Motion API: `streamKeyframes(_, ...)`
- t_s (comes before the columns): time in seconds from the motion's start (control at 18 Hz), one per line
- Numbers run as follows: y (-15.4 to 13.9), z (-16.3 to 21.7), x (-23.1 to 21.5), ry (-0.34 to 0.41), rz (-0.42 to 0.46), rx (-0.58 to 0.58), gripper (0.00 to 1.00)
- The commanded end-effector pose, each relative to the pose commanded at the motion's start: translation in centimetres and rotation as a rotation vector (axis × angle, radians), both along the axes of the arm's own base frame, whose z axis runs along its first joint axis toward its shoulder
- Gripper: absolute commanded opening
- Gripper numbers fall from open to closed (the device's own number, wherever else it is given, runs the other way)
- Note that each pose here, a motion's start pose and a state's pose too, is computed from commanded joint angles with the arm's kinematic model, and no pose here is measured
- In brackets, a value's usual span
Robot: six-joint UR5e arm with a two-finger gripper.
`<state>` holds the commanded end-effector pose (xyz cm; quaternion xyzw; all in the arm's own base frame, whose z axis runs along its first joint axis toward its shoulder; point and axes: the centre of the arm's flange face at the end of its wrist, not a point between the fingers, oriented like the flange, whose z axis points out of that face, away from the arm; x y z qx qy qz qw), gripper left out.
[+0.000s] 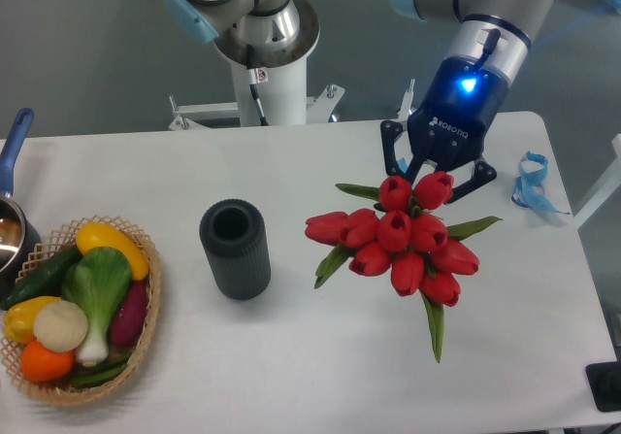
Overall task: Insert the flowers into the vase
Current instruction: 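Carry the red tulip bunch with the gripper toward the black vase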
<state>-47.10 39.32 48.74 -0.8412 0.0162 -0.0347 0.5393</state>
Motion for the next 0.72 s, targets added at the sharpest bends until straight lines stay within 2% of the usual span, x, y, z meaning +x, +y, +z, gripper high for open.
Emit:
streamKeyframes(0.56, 0.8, -0.4, 0.6, 0.004, -0.021, -0.003, 0.22)
streamKeyframes(0.72, 2.3, -0.8, 1.7, 0.036, -0.071, 0.002, 0.22)
